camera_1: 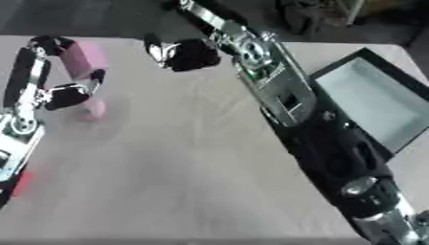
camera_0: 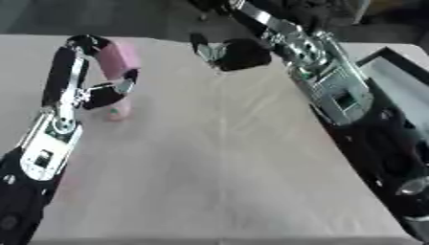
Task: Pick up the objects with one hand, pass them to the other hand, and then place them into the box on the other side of the table.
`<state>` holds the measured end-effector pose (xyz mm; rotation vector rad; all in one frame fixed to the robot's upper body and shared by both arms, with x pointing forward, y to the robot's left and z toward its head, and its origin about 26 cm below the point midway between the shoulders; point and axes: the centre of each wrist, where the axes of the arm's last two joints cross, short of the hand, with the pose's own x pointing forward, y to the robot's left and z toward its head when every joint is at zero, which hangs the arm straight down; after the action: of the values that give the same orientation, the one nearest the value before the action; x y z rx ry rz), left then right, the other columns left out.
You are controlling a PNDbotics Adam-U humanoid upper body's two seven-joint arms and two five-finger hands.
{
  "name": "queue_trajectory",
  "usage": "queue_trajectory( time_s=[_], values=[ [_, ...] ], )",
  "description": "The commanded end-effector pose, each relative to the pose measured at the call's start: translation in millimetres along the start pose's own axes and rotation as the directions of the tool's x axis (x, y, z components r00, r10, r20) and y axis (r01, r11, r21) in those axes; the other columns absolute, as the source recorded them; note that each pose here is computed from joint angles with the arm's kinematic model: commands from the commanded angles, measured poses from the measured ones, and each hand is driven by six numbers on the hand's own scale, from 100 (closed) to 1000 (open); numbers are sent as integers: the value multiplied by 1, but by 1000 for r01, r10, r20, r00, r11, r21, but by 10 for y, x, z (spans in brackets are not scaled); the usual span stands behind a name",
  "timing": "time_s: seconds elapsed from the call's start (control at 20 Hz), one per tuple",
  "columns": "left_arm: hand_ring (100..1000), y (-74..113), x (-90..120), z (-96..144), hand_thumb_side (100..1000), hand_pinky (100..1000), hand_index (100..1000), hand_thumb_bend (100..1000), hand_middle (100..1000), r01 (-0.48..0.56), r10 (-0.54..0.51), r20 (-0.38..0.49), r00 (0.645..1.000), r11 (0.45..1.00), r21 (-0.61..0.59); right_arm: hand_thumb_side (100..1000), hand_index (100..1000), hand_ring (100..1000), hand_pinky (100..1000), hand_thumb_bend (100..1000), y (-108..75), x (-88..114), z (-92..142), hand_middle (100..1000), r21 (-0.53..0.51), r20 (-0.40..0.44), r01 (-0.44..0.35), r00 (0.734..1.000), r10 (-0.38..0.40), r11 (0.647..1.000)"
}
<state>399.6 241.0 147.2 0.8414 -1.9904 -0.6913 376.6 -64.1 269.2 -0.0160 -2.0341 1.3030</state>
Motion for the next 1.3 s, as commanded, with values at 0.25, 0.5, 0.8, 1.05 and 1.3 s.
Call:
queue_trajectory(
  time_s=[0.25,0.5,0.8,1.05,1.3],
  values=[
    [528,6,128,-88,125,752,549,100,509,-13,13,70,997,1000,-2,100,928,960,994,100,-43,109,-54,935,60,54,-13,998,10,998],
    [528,-16,151,-78,127,751,550,100,509,-30,32,101,994,999,-20,100,928,957,992,100,-9,111,-64,933,98,64,-28,998,22,995],
    [527,-44,197,-86,128,751,550,100,507,-45,50,121,991,998,-41,100,930,959,992,100,35,144,-102,935,139,86,-45,996,34,989],
    [524,-63,239,-94,129,752,549,100,504,-72,80,133,988,996,-61,100,931,962,995,129,76,117,-124,938,174,93,-47,995,31,984],
    [522,-87,297,-100,130,742,549,100,501,-105,113,143,983,992,-65,100,918,952,988,206,108,92,-154,918,173,90,-63,995,48,983]
  ],
)
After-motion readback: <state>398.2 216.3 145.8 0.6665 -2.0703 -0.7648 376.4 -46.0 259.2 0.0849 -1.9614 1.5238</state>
